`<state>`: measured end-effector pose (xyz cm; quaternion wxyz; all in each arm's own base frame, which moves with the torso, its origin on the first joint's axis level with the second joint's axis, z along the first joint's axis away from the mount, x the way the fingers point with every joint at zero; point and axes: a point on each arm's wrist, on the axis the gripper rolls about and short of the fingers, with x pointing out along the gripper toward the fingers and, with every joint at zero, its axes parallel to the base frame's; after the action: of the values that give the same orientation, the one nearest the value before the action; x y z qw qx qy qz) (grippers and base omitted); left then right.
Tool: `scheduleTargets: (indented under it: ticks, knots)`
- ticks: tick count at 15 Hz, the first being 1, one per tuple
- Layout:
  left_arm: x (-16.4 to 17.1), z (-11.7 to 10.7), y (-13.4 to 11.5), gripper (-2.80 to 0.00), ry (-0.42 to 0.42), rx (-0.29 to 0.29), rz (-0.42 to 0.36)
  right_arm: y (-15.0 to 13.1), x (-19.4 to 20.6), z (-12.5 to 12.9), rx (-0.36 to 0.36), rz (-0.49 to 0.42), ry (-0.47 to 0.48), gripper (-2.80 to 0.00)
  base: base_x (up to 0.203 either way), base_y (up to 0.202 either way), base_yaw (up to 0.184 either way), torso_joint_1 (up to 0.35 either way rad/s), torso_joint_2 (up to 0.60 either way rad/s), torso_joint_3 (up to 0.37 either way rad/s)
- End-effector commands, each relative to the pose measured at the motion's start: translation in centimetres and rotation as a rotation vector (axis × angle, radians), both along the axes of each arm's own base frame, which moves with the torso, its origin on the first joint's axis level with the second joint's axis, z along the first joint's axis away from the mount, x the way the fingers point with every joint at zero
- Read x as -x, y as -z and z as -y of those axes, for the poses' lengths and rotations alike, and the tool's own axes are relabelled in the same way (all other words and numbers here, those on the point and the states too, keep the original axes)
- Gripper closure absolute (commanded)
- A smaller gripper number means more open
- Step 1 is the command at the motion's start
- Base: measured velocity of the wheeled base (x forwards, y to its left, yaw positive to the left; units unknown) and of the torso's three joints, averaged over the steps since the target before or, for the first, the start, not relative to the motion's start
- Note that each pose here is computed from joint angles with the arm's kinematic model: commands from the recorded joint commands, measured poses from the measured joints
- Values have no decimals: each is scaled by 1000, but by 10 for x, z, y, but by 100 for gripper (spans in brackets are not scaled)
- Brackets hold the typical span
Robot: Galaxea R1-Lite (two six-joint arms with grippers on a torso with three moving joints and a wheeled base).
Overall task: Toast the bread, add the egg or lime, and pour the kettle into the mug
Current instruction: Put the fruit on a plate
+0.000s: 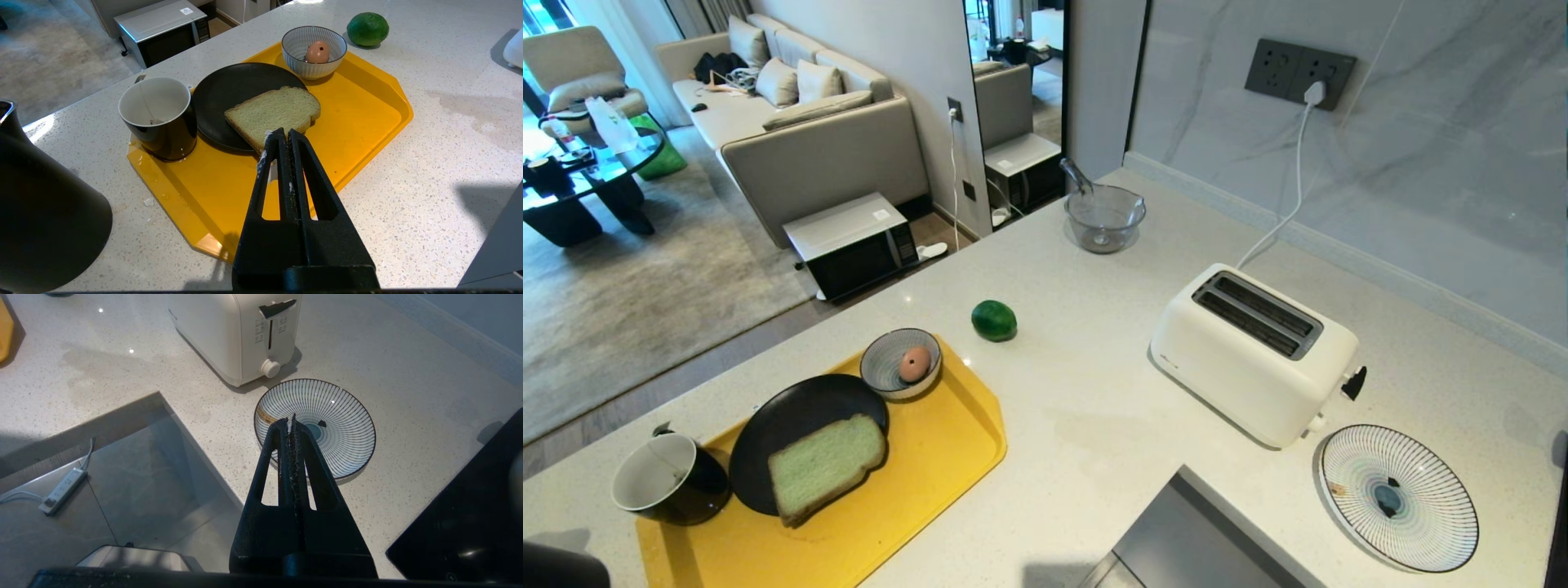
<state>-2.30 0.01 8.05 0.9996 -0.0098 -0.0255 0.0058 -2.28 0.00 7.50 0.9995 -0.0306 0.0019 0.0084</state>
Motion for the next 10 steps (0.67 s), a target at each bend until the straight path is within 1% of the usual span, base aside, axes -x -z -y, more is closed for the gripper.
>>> scheduleTargets:
  ticks: [1,4,10]
  knots:
    - [-1,0,4,0,-2,0,-12,0,-3,0,21,-38,-11,0,0,0,0,0,0,0]
    - [-1,0,4,0,-1,0,-12,-5,-11,0,28,-109,-22,0,0,0,0,0,0,0]
    - [-1,0,4,0,-1,1,-12,-5,-11,0,22,-113,-25,0,0,0,0,0,0,0]
